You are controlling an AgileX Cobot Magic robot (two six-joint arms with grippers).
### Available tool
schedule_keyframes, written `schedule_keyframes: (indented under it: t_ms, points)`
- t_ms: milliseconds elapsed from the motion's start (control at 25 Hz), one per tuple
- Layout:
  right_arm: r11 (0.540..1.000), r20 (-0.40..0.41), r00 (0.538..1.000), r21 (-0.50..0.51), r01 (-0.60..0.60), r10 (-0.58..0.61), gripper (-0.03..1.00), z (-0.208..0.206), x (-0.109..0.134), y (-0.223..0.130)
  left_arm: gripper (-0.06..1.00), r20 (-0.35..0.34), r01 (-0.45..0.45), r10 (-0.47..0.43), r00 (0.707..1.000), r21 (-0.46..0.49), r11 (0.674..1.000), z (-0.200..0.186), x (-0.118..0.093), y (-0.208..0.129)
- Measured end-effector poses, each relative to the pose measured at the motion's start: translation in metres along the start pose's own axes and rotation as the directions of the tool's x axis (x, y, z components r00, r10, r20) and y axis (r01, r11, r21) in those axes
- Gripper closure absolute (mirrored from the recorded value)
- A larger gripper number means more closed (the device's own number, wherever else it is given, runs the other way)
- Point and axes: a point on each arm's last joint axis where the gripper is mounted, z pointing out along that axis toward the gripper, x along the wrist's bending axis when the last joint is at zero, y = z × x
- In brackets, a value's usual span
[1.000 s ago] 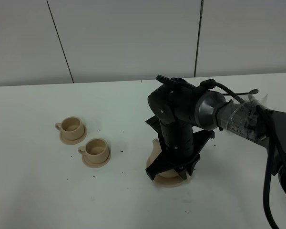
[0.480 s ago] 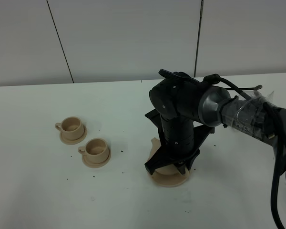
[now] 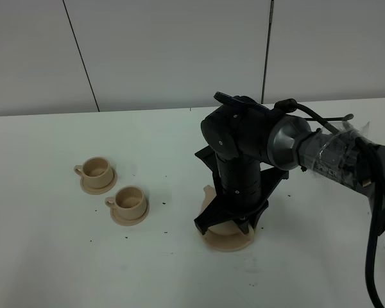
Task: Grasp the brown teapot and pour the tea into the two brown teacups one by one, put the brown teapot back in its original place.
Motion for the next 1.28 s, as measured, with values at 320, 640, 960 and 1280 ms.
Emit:
schedule_keyframes:
  t_ms: [320,640,960,1280]
  points:
    - [1.0,0.0,1.0,0.0,0.0,0.0,0.88,0.0,0.0,0.0,0.65,0.0,0.0,0.0,1.0,0.0,1.0,0.0,0.0,0.0]
    - [1.0,0.0,1.0,-0.001,-0.008,0.008,0.88,0.0,0.0,0.0,0.65,0.0,0.0,0.0,1.0,0.0,1.0,0.0,0.0,0.0]
    - [0.999,0.0,1.0,0.039,-0.008,0.008,0.88,0.013,0.001,0.0,0.65,0.0,0.0,0.0,1.0,0.0,1.0,0.0,0.0,0.0]
    - [0.999,-0.001,1.0,0.04,-0.022,0.022,0.87,0.014,0.001,0.0,0.65,0.0,0.001,-0.001,1.0,0.0,1.0,0.0,0.0,0.0]
